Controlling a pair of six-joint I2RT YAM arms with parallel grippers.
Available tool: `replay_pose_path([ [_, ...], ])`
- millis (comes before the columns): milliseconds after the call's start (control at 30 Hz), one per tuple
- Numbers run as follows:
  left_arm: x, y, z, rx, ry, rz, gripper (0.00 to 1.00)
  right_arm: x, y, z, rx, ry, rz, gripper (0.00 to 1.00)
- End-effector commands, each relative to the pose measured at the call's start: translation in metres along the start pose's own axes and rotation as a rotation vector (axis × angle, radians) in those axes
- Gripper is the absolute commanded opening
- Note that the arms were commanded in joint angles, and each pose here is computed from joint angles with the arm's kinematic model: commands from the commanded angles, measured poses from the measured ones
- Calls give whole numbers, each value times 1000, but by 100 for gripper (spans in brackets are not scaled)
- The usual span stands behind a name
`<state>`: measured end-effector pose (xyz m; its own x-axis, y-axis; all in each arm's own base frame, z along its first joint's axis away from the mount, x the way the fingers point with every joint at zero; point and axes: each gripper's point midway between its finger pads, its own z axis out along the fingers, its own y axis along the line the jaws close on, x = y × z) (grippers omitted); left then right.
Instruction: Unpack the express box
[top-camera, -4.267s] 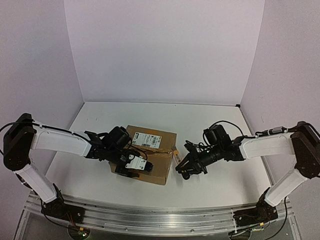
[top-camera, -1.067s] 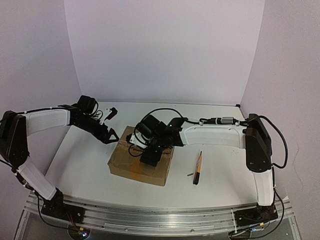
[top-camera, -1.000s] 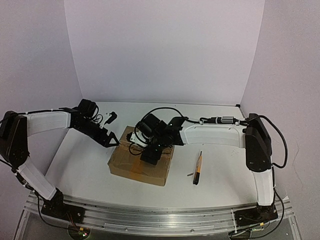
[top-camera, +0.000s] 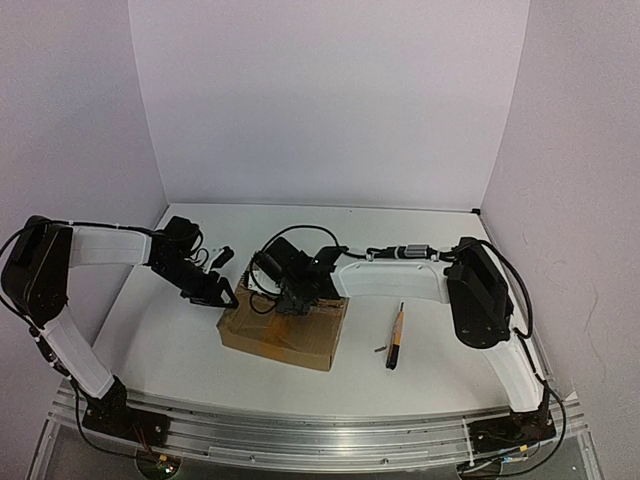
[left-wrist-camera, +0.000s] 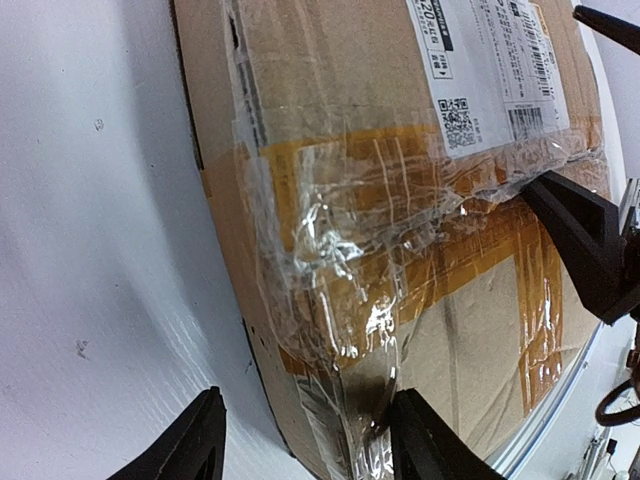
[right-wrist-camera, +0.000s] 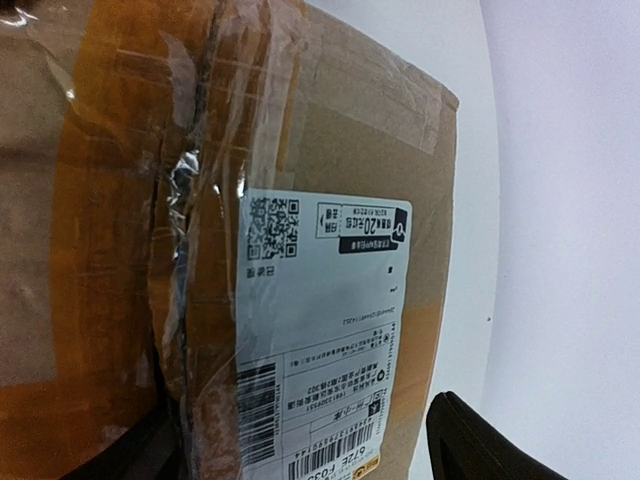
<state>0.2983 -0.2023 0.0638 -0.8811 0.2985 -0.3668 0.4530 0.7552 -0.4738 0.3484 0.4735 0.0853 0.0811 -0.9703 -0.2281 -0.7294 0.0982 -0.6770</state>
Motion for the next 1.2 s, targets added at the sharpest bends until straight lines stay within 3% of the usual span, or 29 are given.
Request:
replay_pose_path([
  [0, 5, 16, 8, -79, 42, -27, 55, -6, -10, 12, 128, 28, -78, 74],
  [267, 4, 7, 4, -39, 45, 4, 54, -26, -38, -4, 187, -27, 12, 10],
  [333, 2, -3, -3, -4, 31, 65, 55, -26, -43, -12, 149, -31, 66, 1],
  [633, -17, -92, -78, 188, -245, 683, 65, -10, -58, -29, -131, -39, 493, 0],
  [867, -12, -136, -79, 178, -262, 1019, 70, -4, -51, -40, -297, -34, 744, 0],
  [1000, -15, -150, -76, 142, -268, 1168, 81, -5, -47, -44, -329, -23, 850, 0],
  [1167, 21, -168, -69, 100, -279, 1464, 95, 0, -53, -45, -286, -7, 888, 0],
])
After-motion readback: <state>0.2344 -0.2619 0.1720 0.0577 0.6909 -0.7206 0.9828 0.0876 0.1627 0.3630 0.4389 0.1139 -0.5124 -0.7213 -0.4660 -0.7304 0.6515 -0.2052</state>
